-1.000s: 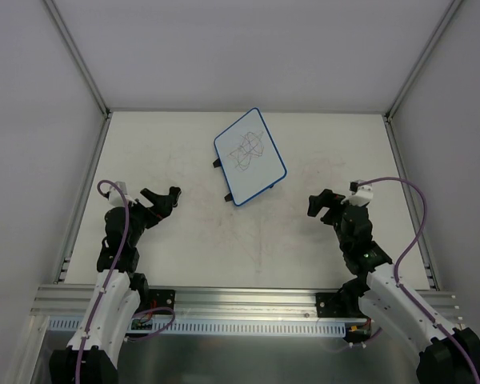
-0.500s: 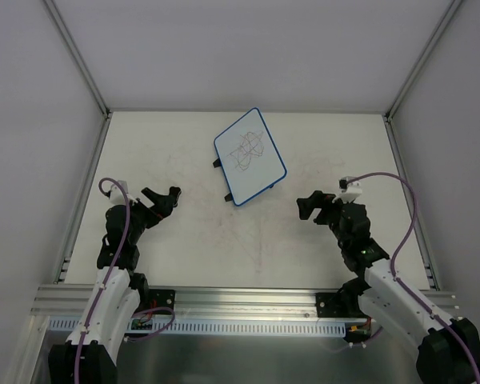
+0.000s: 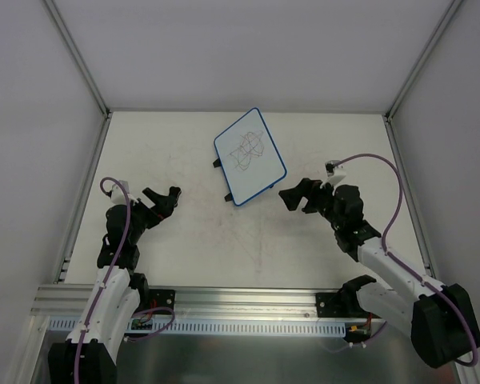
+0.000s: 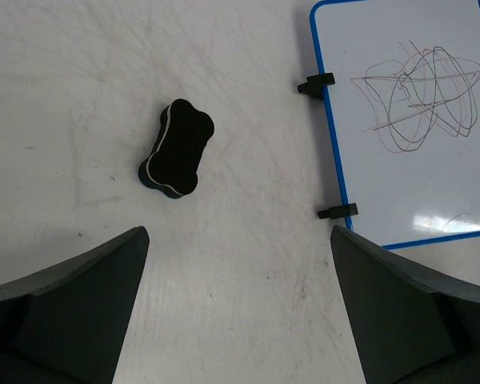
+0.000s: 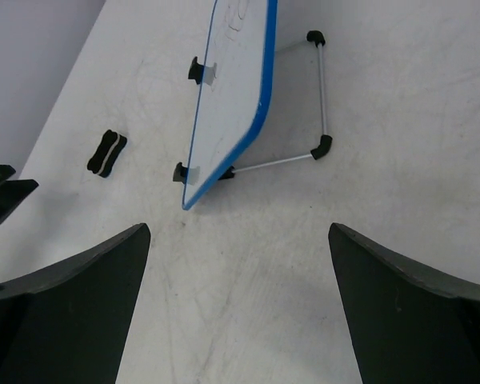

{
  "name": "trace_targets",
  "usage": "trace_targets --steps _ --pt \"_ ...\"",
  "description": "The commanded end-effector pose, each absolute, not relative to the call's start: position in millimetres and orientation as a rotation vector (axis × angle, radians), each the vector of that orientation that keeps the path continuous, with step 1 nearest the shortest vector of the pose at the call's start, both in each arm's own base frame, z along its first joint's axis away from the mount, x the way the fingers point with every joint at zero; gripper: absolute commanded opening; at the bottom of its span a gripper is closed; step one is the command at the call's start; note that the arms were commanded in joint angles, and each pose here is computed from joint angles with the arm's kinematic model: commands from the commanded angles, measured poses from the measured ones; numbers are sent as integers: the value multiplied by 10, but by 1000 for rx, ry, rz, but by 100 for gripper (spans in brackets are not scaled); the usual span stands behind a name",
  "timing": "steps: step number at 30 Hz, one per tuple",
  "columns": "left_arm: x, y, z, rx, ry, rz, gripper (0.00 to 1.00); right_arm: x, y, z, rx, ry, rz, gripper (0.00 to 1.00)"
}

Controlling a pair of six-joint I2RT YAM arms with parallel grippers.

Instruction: Erase the whiteboard

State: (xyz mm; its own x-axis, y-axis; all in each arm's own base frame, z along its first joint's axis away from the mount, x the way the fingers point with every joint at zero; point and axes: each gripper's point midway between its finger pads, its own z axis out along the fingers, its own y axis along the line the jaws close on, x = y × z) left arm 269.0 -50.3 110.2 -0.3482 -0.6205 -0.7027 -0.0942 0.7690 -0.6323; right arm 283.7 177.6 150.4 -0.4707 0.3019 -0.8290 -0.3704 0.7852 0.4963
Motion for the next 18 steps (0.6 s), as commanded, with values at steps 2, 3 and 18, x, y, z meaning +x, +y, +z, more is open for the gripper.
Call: trace_targets --steps 2,3,18 --pt "2767 -512 1346 -487 1813 -614 99 3088 1988 2048 -47 1784 907 99" --pt "2765 -512 1347 -487 1812 -614 99 3136 2024 1995 -45 1809 909 99" --pt "2760 -497 1345 -481 1806 -603 99 3538 2144 1918 -8 1801 944 78"
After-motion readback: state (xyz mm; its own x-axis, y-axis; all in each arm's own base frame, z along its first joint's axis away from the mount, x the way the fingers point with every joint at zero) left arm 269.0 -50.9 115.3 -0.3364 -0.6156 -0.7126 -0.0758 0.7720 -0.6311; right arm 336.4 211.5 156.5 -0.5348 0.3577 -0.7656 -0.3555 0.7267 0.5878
